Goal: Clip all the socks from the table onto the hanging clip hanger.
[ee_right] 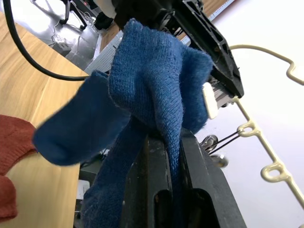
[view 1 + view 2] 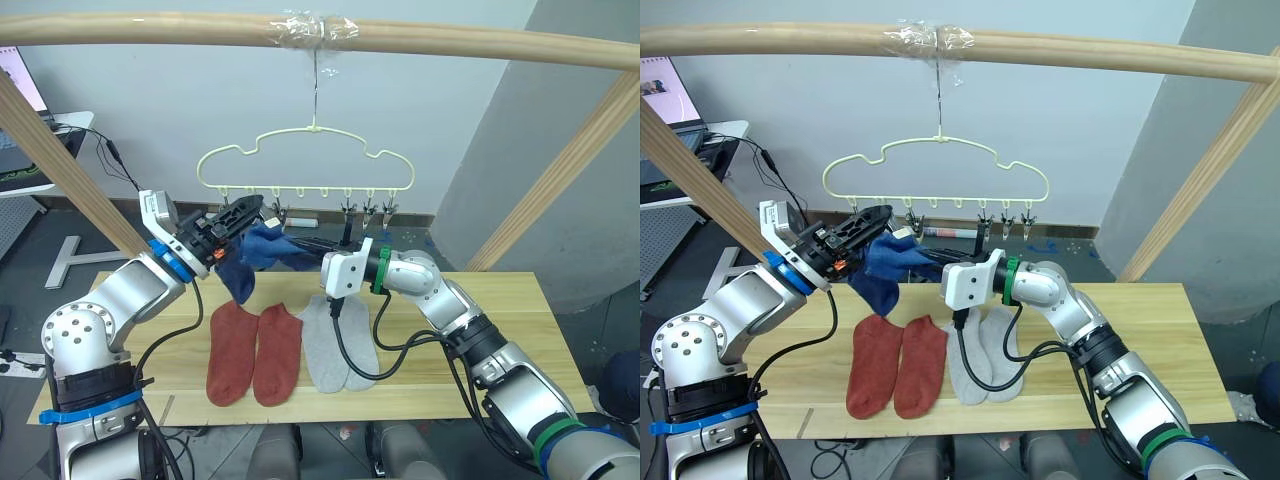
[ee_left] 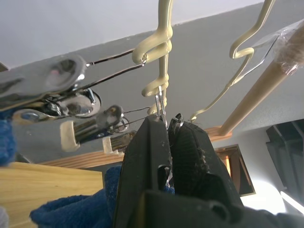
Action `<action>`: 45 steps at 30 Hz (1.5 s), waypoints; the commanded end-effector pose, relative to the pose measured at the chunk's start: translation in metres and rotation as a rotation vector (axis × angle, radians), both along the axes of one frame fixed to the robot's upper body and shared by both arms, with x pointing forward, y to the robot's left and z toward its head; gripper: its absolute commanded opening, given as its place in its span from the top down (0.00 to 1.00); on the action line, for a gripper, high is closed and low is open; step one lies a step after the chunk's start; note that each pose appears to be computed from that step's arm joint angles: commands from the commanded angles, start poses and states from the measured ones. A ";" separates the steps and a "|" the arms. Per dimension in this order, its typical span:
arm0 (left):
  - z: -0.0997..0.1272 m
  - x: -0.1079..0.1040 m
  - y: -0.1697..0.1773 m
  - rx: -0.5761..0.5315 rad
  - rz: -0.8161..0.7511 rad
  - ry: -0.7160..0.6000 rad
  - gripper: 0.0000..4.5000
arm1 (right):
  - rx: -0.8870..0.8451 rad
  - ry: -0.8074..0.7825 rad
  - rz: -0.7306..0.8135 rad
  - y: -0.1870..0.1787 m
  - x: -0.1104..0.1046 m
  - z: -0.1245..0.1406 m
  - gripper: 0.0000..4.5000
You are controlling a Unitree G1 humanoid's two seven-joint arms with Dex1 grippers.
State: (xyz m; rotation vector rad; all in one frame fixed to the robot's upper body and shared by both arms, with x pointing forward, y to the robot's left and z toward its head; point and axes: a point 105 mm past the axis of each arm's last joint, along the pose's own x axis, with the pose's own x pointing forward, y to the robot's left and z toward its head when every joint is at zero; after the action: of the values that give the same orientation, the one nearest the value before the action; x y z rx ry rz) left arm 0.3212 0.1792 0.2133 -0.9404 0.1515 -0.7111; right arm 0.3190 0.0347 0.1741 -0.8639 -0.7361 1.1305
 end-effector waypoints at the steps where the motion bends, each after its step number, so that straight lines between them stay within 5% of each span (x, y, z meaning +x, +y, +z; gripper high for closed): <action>1: 0.021 -0.005 -0.002 0.003 -0.009 -0.102 0.96 | 0.049 -0.036 0.005 -0.004 0.000 0.015 0.99; 6: 0.023 -0.005 0.000 0.048 0.017 -0.153 0.96 | 0.042 -0.033 -0.001 -0.007 0.001 0.012 0.99; 20: 0.023 -0.006 0.012 0.039 0.055 -0.143 0.00 | 0.051 -0.024 -0.008 -0.005 0.003 0.012 1.00; 25: 0.011 -0.011 0.028 0.204 0.119 -0.126 0.00 | 0.075 0.074 -0.010 -0.002 0.002 0.006 1.00; 33: -0.003 -0.026 0.027 0.445 0.114 -0.142 0.00 | 0.106 0.363 -0.011 -0.001 0.000 -0.015 0.44; 38: -0.025 -0.029 0.031 0.733 0.149 -0.161 0.00 | 0.068 0.427 -0.082 -0.021 0.006 -0.036 0.03; 45: -0.052 -0.030 0.031 1.035 0.245 -0.249 0.00 | 0.081 0.450 -0.260 -0.060 0.014 -0.049 0.01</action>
State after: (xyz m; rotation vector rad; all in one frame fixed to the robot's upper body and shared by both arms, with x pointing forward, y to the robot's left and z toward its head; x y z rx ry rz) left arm 0.2931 0.2172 0.1544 0.0559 0.2035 -0.3997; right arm 0.3325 -0.0190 0.1117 -0.5868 -0.2507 1.0503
